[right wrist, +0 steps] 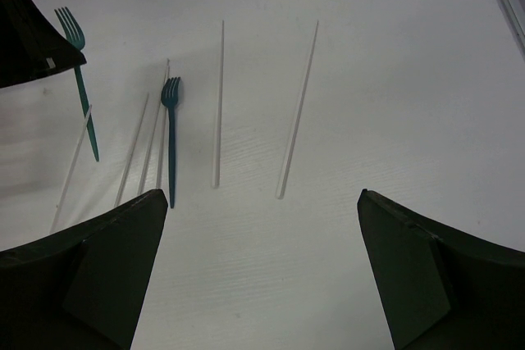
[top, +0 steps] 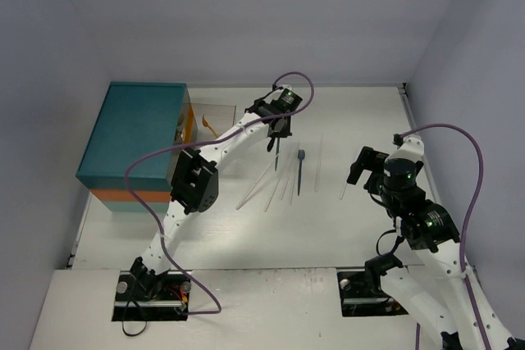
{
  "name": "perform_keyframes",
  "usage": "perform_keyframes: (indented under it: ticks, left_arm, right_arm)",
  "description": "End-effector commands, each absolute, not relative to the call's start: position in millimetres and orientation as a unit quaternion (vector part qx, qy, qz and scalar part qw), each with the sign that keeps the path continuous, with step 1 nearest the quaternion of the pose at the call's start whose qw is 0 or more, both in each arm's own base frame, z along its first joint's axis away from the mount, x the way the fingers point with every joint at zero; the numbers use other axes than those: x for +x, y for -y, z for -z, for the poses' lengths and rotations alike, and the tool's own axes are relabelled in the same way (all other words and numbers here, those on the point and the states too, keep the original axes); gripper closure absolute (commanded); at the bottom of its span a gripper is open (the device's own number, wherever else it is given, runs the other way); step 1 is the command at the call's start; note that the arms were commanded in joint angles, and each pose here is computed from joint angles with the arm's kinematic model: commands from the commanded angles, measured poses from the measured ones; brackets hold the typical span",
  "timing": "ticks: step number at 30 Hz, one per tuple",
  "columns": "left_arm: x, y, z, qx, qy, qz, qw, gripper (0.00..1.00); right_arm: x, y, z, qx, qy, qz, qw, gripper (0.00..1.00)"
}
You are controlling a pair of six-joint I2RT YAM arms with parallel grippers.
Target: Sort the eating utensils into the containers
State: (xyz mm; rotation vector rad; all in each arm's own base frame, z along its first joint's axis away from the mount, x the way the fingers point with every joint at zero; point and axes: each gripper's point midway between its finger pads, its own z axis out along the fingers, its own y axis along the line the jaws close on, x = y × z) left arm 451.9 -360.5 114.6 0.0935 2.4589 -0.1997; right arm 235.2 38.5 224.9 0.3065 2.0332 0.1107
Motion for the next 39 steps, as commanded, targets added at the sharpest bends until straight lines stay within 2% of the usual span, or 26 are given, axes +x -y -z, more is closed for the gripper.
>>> perform_keyframes:
  ticks: [1,8,12,15,23,29,33,39]
  left_arm:
    - [486,355,-177,0.033,-0.908,0.087,0.409,1.00]
    - [485,353,-273,-0.003,-0.868,0.143,0.476,1.00]
    - [479,306,-300,-0.072,-0.860,0.131,0.487,1.00]
    - [475,244,-316,-0.163,-0.849,0.123,0.488,1.00]
    - [475,158,-300,-0.230,-0.846,0.072,0.476,1.00]
    - [495,149,-268,-0.241,-0.856,0.060,0.453,0.99]
    - [492,150,-259,-0.252,-0.858,0.060,0.444,0.98]
    - [472,147,-253,-0.264,-0.858,0.057,0.437,0.88]
  right_arm:
    - [244,-40,-235,0.134,-0.834,-0.054,0.533,0.00]
    - [244,-40,-234,0.135,-0.834,-0.054,0.532,0.00]
    - [243,-39,-235,0.136,-0.833,-0.054,0.534,0.00]
    - [243,-40,-236,0.136,-0.832,-0.055,0.535,0.00]
    - [244,-41,-231,0.131,-0.838,-0.053,0.528,0.00]
    - [245,-43,-229,0.126,-0.840,-0.055,0.524,0.00]
    - [244,-42,-232,0.129,-0.837,-0.057,0.528,0.00]
    - [244,-42,-230,0.128,-0.838,-0.055,0.527,0.00]
